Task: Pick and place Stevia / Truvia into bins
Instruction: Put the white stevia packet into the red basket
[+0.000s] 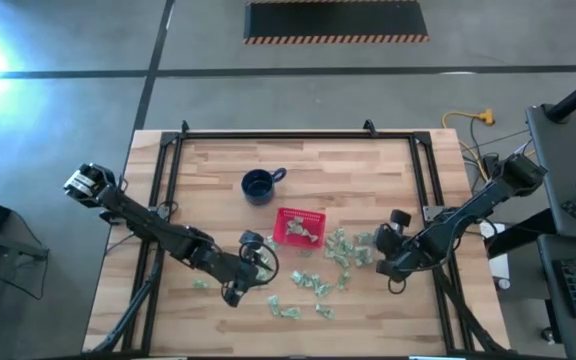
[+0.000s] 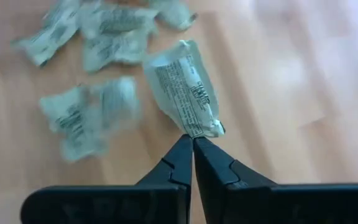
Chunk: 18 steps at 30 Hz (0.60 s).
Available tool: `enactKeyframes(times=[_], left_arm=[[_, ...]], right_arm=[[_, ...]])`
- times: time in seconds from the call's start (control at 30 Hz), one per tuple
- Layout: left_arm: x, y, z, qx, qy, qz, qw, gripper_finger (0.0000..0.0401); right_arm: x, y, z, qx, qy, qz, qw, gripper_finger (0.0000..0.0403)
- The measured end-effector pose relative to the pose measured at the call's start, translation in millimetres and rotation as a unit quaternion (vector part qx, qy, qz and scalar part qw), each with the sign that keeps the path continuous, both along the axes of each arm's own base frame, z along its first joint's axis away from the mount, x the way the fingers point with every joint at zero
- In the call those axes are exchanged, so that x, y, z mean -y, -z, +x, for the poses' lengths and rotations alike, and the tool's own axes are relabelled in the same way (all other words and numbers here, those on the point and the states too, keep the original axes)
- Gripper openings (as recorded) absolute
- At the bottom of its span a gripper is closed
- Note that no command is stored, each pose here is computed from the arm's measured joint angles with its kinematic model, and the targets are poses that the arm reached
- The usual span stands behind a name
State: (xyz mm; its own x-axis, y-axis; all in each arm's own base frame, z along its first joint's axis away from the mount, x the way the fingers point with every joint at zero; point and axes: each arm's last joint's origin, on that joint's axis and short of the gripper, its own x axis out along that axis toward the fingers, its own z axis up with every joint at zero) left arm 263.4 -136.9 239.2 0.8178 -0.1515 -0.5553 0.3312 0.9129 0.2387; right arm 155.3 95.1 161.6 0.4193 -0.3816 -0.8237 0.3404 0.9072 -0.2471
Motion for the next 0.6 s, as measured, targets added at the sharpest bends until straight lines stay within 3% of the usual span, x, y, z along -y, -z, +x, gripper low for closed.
enactKeyframes(times=[0.33,0.6], left_arm=[[-0.2,0.9,-0.6,-0.006,-0.001,0.001,1.000,0.0148],[-3.2,14.6,-11.9,-0.094,-0.057,-0.030,0.993,0.0148]], right_arm=[[-5.5,-23.0,35.3,0.068,-0.054,-0.090,0.992,0.0008],[-1.7,-29.3,87.8,0.057,-0.108,-0.151,0.981,0.0008]])
